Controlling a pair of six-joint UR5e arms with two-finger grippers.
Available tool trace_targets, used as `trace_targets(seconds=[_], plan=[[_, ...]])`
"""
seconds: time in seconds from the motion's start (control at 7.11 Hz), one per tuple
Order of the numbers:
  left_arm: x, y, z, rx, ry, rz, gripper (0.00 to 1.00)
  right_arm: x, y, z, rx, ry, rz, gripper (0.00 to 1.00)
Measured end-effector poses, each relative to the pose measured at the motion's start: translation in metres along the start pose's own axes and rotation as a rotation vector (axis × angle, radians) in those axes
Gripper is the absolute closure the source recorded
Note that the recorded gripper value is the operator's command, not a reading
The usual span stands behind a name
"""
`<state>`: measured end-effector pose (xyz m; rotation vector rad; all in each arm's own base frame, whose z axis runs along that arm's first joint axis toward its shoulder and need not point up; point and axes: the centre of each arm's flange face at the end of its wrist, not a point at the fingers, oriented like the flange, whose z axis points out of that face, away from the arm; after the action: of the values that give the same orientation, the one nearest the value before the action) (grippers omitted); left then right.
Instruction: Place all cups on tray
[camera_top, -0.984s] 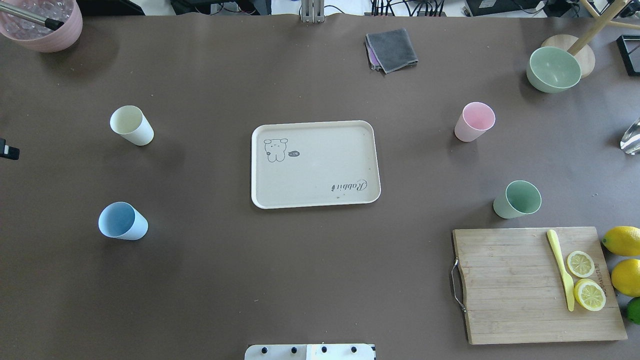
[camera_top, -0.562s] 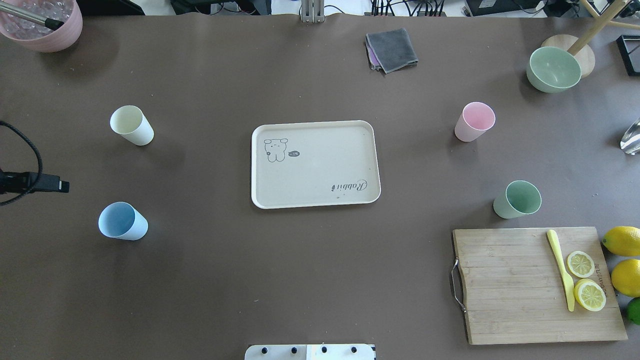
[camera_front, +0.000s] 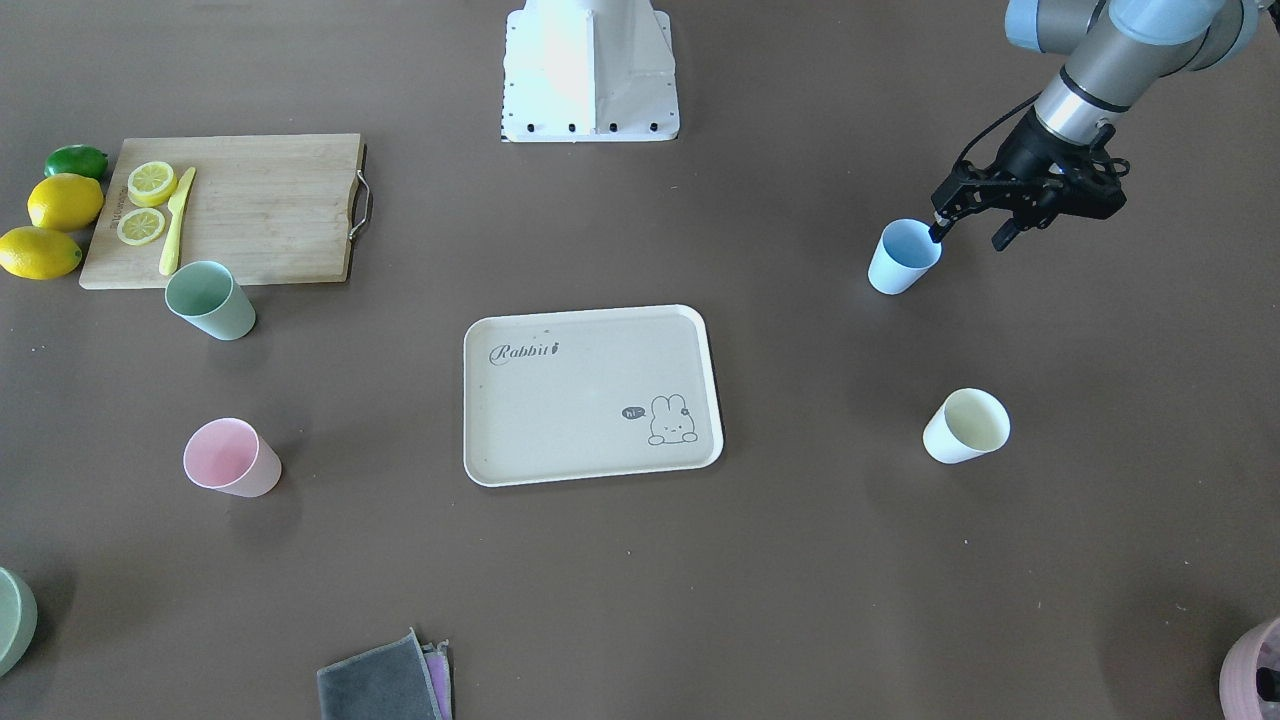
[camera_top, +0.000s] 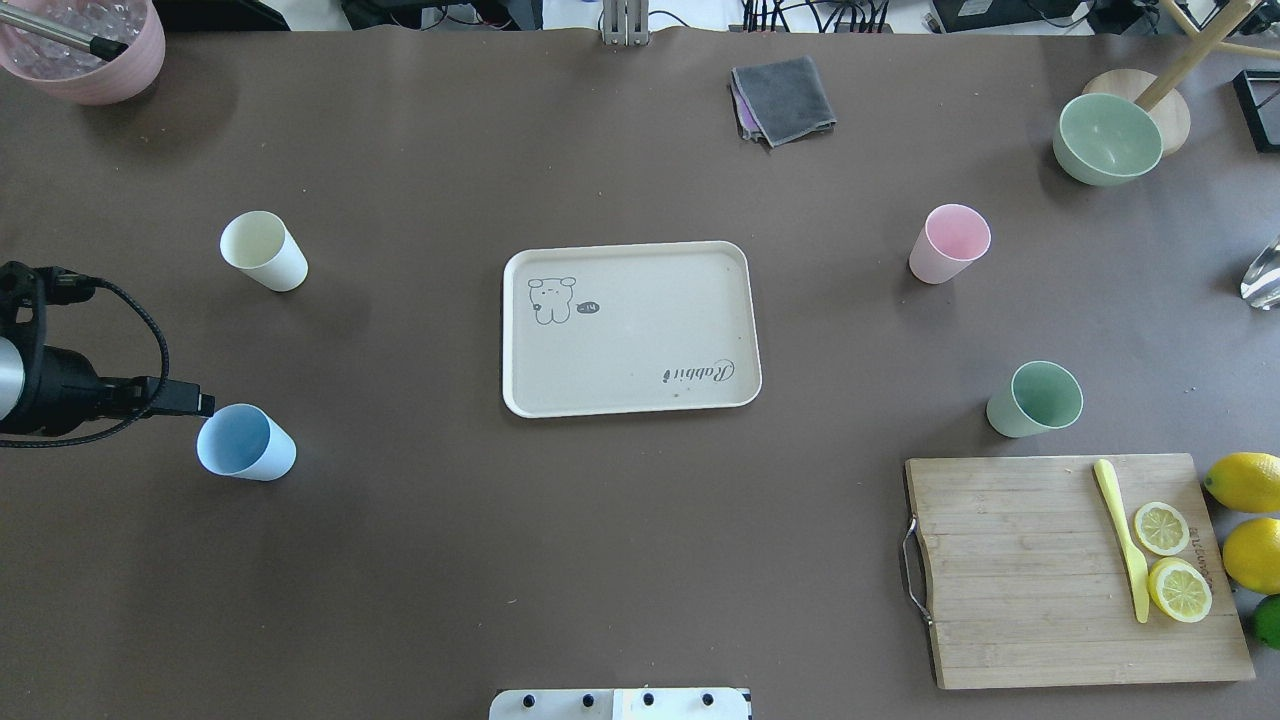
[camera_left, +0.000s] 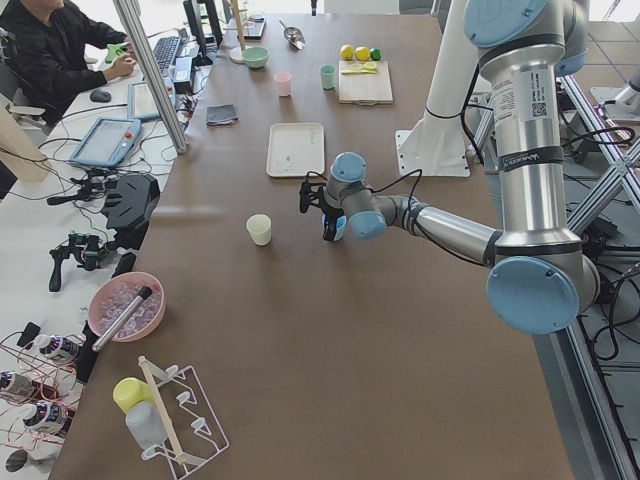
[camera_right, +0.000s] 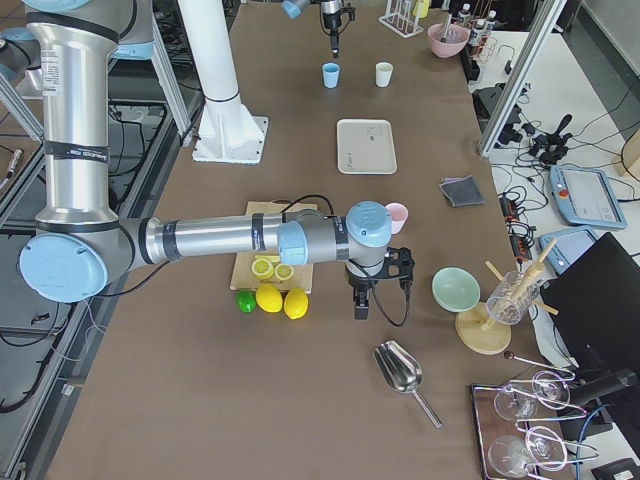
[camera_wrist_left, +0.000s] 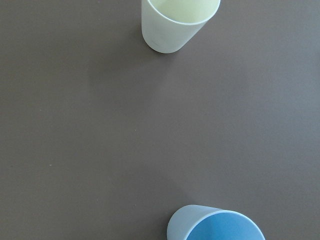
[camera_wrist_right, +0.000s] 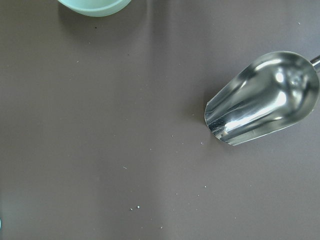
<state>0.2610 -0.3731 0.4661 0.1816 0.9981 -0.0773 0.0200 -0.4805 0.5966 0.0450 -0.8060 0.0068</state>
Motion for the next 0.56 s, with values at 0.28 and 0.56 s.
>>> trace_targets(seconds=[0.28,0.56], plan=[[0.004,-0.008,0.015,-0.005,-0.001,-0.002,0.05,-0.001,-0.001,-0.001,0.001,0.000,0.000,0.00],[0.008,-0.004,0.022,-0.020,0.000,0.005,0.08,0.000,0.000,0.000,0.001,0.000,0.000,0.00]])
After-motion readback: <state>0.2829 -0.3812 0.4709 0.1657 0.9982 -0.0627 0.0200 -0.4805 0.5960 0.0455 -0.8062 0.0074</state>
